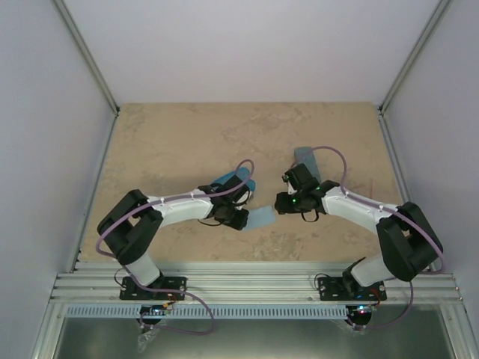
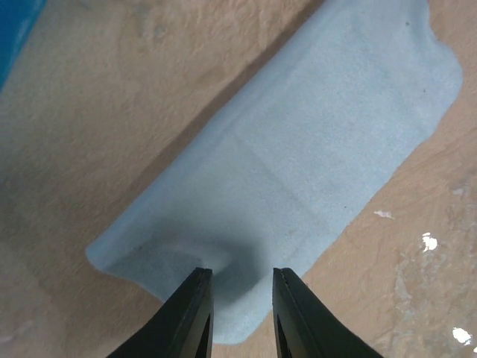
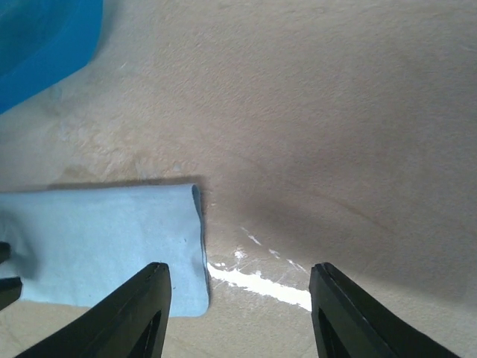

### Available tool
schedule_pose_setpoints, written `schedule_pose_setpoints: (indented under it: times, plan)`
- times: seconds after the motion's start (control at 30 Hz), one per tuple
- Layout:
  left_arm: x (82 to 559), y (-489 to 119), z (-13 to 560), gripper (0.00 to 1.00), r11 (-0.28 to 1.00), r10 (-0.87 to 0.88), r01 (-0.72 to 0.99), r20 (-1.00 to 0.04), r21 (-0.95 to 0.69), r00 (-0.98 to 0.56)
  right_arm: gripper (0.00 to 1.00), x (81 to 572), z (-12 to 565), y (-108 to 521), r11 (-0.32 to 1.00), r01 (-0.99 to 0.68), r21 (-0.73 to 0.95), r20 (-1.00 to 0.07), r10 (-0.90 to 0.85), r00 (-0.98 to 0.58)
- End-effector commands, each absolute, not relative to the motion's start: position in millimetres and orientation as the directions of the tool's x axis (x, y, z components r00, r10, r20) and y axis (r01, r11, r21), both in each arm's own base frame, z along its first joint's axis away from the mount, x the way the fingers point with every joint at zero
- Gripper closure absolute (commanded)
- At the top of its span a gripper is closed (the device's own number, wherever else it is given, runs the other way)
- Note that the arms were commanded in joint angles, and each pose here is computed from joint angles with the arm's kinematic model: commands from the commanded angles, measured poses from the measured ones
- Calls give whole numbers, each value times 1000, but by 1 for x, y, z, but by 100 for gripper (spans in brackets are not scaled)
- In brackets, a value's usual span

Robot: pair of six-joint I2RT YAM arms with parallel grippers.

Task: Organize the sunglasses
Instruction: Adjust the glasses cleaning cloth at the center of the board.

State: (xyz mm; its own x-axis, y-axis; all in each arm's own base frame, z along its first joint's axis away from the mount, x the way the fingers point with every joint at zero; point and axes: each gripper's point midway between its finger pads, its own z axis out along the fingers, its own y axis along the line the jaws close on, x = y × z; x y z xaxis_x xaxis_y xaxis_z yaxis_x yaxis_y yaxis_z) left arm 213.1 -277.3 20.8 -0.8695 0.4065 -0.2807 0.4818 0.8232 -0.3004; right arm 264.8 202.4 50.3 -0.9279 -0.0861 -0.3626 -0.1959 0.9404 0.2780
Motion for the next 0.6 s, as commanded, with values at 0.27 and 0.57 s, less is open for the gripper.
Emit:
schedule_pose_setpoints:
  times: [0.27, 0.57]
  plan:
    - [236, -263, 66, 61, 933, 52, 150, -290, -326, -956, 52, 255, 31, 213, 946, -260, 193, -303, -195, -933]
    - [231, -261, 56, 57, 920, -68, 39, -257, -389, -964, 59, 252, 22, 225, 949, -277, 153, -286, -226, -931]
